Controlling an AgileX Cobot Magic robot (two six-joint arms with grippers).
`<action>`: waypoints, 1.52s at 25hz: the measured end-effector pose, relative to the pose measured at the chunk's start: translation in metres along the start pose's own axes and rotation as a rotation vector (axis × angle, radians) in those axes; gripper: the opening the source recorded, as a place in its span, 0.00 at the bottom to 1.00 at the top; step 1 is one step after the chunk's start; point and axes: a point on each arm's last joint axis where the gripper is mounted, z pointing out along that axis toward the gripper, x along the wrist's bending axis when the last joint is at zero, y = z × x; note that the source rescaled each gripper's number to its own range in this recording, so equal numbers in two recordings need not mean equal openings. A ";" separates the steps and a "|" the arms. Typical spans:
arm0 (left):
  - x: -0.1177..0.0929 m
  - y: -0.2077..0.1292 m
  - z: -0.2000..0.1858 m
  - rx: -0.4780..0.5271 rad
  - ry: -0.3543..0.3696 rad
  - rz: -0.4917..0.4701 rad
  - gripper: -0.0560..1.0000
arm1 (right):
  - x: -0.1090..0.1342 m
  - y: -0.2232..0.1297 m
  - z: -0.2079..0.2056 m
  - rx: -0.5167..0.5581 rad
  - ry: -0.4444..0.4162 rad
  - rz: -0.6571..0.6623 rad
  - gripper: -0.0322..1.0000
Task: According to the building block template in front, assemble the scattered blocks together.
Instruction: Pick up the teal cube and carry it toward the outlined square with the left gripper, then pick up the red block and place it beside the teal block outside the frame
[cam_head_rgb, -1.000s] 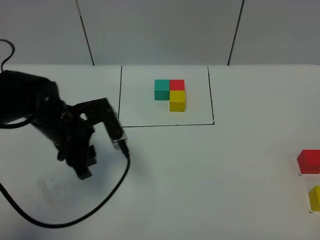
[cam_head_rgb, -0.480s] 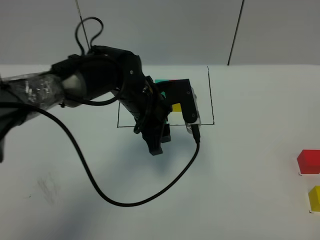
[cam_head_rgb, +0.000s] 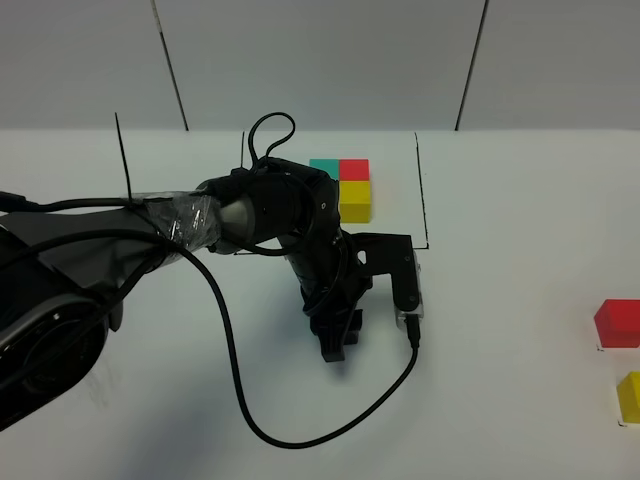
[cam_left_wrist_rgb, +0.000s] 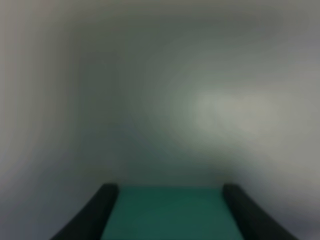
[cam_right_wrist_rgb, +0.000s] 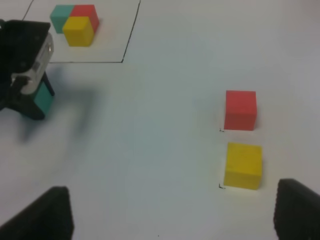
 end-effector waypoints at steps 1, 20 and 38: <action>0.000 0.000 0.000 0.002 -0.004 -0.001 0.06 | 0.000 0.000 0.000 0.000 0.000 0.000 0.66; 0.007 0.007 -0.010 -0.003 0.014 -0.060 0.63 | 0.000 0.000 0.000 0.000 0.000 0.000 0.66; 0.015 -0.014 -0.262 0.156 0.592 -0.499 0.79 | 0.000 0.000 0.000 0.000 0.000 0.000 0.66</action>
